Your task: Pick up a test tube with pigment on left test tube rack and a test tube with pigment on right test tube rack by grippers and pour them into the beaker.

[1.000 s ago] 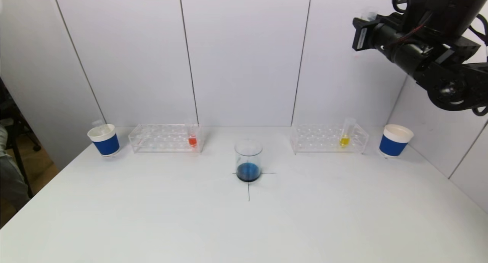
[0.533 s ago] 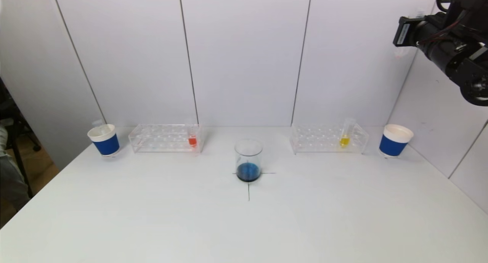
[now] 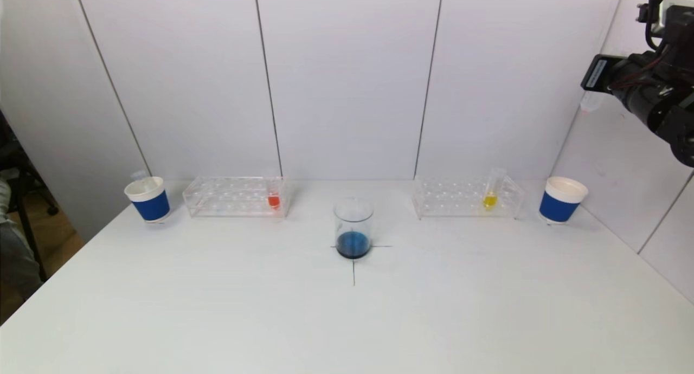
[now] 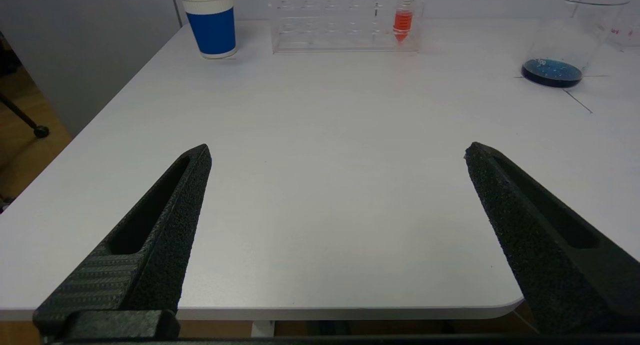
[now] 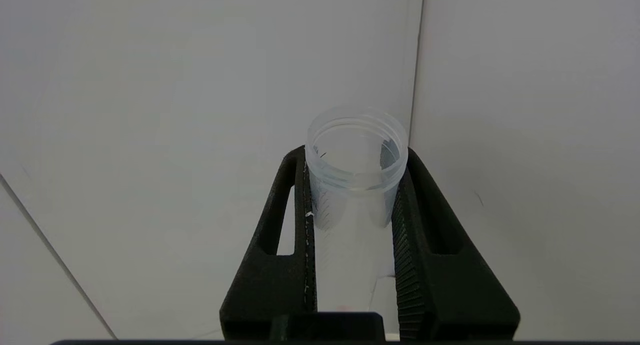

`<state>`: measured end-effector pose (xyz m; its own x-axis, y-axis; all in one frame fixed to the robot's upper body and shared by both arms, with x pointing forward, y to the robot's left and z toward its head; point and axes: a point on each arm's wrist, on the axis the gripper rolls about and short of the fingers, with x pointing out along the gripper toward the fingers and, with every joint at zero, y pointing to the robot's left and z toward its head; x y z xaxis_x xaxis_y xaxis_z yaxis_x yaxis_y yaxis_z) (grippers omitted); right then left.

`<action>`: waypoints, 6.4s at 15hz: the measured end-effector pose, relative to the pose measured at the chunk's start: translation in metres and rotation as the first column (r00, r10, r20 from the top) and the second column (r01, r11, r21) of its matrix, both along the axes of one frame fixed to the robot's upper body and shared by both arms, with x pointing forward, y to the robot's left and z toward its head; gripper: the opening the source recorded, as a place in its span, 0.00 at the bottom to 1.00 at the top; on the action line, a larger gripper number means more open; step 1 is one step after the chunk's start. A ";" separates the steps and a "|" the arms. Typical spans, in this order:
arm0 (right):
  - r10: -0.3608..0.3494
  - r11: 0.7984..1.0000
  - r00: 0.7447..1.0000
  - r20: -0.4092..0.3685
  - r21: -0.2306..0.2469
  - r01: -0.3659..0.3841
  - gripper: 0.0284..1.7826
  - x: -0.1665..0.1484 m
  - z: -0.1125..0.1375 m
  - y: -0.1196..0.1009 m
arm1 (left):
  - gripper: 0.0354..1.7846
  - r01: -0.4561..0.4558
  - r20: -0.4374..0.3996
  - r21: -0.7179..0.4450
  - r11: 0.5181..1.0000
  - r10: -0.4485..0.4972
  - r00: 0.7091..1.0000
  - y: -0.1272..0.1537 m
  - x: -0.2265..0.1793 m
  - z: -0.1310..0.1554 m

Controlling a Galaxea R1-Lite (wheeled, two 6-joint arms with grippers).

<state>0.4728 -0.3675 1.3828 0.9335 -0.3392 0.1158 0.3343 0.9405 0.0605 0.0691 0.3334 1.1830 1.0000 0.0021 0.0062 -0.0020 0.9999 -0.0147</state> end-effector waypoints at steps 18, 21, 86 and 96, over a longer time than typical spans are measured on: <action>-0.152 0.987 0.975 -0.161 0.018 0.157 0.27 0.050 -0.143 -0.045 | 0.99 -0.001 0.000 0.000 1.000 0.001 1.000 0.000 0.000 0.000; -0.149 0.988 0.973 -0.178 0.017 0.155 0.27 0.054 -0.152 -0.046 | 0.99 0.000 0.000 0.000 1.000 0.000 1.000 0.000 0.000 0.000; 0.054 0.997 0.998 -0.031 -0.055 -0.055 0.99 -0.187 -0.057 0.036 | 0.99 0.000 0.000 0.000 1.000 0.000 1.000 0.000 0.000 0.000; 0.005 0.993 0.999 0.037 -0.120 -0.001 0.99 -0.308 -0.101 0.027 | 0.99 0.000 0.000 0.000 1.000 0.000 1.000 0.000 0.000 0.000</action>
<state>0.1652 -0.3405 1.2822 0.9289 -0.3178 0.1903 0.3309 0.9428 -0.0409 0.0691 0.3334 1.1831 1.0000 0.0026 0.0066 -0.0025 0.9999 -0.0149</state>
